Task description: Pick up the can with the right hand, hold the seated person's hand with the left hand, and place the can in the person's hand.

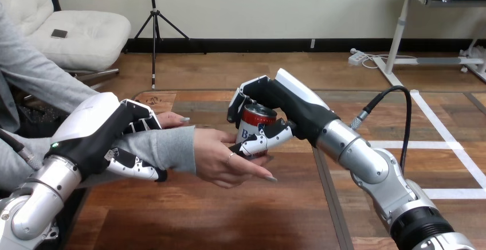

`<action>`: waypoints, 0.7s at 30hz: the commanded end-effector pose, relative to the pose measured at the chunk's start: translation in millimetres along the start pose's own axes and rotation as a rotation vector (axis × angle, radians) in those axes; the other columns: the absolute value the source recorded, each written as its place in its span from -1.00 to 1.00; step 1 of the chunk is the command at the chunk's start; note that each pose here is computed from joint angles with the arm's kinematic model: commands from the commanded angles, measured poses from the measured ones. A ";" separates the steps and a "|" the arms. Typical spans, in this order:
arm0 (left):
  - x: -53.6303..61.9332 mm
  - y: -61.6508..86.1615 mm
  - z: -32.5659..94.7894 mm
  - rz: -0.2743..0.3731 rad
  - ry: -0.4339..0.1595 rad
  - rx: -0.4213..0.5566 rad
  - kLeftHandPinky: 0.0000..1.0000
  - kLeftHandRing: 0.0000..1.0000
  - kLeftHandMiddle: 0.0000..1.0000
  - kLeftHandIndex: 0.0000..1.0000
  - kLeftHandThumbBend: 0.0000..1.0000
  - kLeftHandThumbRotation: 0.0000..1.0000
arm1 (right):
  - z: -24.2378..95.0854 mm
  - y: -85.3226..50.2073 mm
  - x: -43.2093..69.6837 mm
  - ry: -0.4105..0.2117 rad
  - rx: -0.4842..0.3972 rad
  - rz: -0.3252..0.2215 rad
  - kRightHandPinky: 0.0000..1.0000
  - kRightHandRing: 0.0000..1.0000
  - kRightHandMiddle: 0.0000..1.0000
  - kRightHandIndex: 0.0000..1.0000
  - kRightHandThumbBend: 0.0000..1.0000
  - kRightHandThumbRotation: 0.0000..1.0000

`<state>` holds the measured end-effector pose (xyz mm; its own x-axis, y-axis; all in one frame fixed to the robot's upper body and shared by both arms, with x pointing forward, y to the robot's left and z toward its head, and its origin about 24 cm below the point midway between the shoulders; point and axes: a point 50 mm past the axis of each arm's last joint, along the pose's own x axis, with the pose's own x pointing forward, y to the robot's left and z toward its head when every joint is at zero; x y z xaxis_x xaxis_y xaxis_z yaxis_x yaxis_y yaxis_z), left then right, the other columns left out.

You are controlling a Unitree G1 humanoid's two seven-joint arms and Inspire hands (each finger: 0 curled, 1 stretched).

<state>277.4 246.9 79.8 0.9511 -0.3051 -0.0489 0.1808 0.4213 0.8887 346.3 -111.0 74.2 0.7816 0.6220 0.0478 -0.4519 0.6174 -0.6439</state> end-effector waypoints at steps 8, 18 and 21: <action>8.7 24.0 12.4 0.106 -0.061 0.019 -0.50 -0.40 -0.26 -0.12 0.59 -1.00 | 22.4 -13.0 12.0 -0.052 0.001 -0.016 -0.13 -0.02 0.04 0.09 0.67 -0.32; 8.4 23.6 11.9 0.111 -0.062 0.023 -0.49 -0.39 -0.24 -0.13 0.60 -1.00 | 22.0 -13.8 10.7 -0.038 0.012 -0.006 -0.04 0.07 0.13 0.17 0.75 0.30; 8.2 23.4 11.6 0.112 -0.060 0.022 -0.51 -0.42 -0.26 -0.13 0.61 -1.00 | 21.7 -13.6 10.3 -0.040 0.019 -0.005 -0.05 0.06 0.12 0.17 0.77 0.42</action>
<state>277.6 248.3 81.1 0.9541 -0.2968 -0.0385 0.1682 0.4251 0.8894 348.2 -108.9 78.7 0.7805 0.6249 -0.0157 -0.4876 0.5929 -0.6408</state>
